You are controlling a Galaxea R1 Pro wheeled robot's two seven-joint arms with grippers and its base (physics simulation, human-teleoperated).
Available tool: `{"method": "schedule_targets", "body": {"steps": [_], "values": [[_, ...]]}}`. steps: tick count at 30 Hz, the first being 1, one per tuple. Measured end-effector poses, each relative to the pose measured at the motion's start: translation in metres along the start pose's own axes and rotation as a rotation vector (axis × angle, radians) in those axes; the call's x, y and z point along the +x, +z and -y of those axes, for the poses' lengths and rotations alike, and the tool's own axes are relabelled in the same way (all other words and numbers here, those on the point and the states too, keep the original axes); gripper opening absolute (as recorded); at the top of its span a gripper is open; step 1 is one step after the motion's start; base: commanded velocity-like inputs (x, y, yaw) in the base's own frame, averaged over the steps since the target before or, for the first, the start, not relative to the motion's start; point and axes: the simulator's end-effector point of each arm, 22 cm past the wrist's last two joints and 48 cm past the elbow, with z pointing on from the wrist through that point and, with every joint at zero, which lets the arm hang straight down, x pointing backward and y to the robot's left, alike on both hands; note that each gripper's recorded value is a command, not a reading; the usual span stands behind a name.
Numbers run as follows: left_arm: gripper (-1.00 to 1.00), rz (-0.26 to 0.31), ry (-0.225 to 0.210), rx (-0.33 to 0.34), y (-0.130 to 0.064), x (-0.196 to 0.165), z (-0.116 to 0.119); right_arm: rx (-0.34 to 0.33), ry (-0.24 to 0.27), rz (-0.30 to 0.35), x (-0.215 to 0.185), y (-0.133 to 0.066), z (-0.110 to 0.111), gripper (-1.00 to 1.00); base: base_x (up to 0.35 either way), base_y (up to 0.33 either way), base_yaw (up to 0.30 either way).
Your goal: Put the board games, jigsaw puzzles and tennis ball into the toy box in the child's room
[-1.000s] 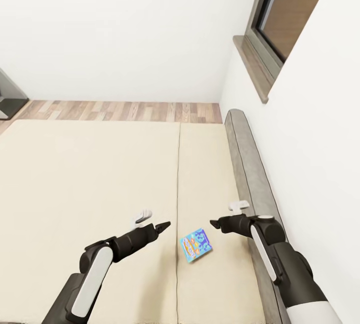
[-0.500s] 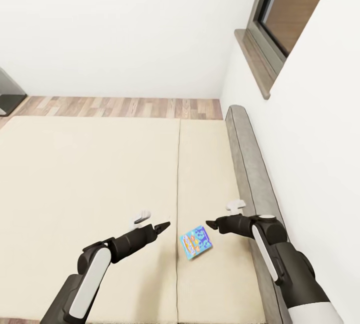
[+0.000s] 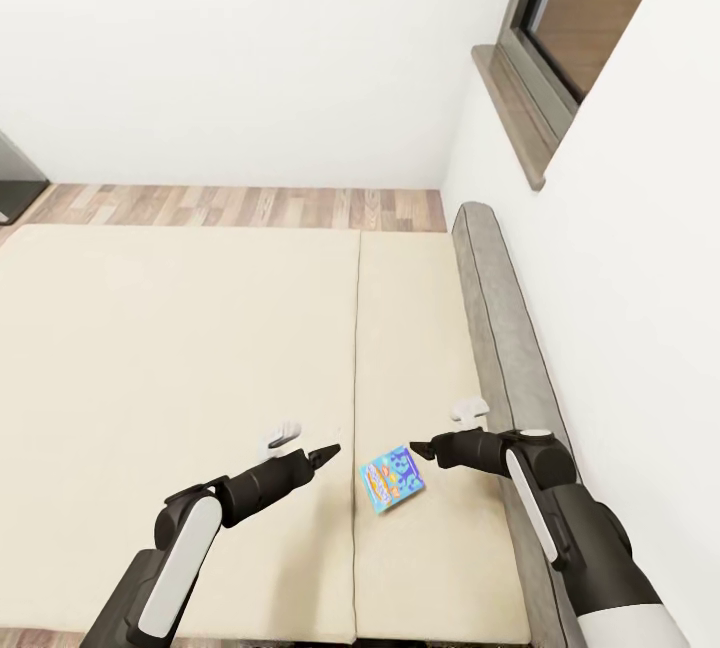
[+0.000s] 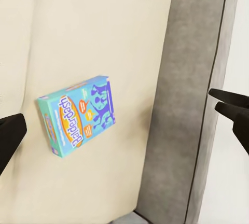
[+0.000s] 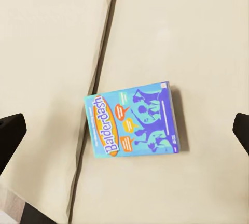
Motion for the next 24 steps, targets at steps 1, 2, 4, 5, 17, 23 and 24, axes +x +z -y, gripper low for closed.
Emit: {"method": "schedule_targets", "body": {"steps": [1,2,4,5,17,23,24], "values": [[1.0,-0.001,-0.001,-0.001,0.0,0.001,-0.001,-0.001,0.001,-0.001,0.001,0.001,0.0,1.0,0.0,0.0,0.0],[1.0,-0.003,-0.002,-0.002,0.001,0.001,-0.001,-0.001,0.001,-0.003,0.001,0.001,0.0,1.0,0.0,0.0,0.0],[1.0,-0.005,-0.005,-0.004,0.002,0.002,-0.003,-0.003,0.003,-0.005,0.002,0.002,0.001,1.0,0.0,0.0,0.0],[1.0,-0.006,-0.006,-0.004,0.002,0.003,-0.004,-0.003,0.004,-0.006,0.003,0.003,0.001,1.0,0.0,0.0,0.0],[1.0,-0.005,-0.008,-0.014,0.004,0.004,-0.009,-0.003,0.008,-0.007,0.006,0.005,0.006,1.0,0.0,0.0,0.0],[1.0,-0.004,-0.005,-0.023,0.005,0.005,-0.01,0.019,0.005,0.007,0.006,0.0,0.023,1.0,0.0,0.0,0.0],[1.0,-0.005,-0.005,-0.023,0.005,0.005,-0.01,0.019,0.005,0.007,0.006,0.0,0.023,1.0,0.0,0.0,0.0]]}}
